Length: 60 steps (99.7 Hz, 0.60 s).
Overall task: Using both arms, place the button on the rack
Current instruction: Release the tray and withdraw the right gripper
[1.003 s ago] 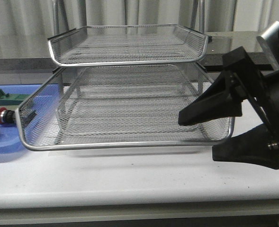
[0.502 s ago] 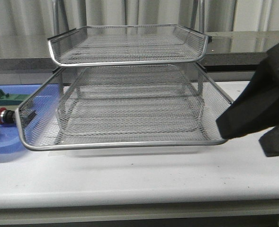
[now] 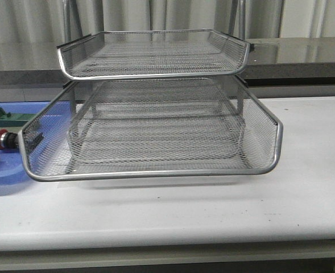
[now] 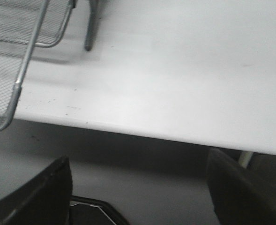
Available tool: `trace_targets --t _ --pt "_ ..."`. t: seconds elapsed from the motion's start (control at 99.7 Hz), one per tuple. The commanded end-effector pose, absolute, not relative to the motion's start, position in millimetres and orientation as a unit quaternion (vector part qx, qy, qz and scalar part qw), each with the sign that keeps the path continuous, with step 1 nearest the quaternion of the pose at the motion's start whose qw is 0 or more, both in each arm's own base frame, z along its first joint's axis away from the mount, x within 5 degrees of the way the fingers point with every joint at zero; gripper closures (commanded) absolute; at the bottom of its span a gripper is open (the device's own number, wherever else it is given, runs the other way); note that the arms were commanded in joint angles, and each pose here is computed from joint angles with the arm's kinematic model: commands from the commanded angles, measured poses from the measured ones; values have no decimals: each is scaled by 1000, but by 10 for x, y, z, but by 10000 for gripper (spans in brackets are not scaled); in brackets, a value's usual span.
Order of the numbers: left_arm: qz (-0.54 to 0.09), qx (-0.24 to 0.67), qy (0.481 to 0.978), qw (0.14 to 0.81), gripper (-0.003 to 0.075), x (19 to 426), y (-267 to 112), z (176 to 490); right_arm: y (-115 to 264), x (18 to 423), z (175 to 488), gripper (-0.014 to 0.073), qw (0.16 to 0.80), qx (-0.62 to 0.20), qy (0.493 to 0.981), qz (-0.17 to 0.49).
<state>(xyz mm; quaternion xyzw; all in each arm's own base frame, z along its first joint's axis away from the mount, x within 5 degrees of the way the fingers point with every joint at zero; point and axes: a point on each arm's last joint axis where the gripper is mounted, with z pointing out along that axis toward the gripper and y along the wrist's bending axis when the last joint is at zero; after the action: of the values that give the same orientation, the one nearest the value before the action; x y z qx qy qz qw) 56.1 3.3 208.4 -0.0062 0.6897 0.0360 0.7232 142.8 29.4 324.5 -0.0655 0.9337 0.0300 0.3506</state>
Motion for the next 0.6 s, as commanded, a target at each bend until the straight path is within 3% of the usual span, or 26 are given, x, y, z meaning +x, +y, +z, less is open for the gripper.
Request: trace_targets --t 0.0,0.391,0.481,0.592 --pt "28 -9 658 752 741 545 28 2066 212 1330 3434 5 396 -45 917 12" --pt "28 -9 658 752 741 545 28 2066 119 957 3579 30 442 -37 896 20" --pt "28 -9 658 752 741 545 28 2066 116 943 3584 149 445 -37 895 20" --pt "28 -9 658 752 741 545 28 2066 115 941 3581 382 443 -37 896 20"
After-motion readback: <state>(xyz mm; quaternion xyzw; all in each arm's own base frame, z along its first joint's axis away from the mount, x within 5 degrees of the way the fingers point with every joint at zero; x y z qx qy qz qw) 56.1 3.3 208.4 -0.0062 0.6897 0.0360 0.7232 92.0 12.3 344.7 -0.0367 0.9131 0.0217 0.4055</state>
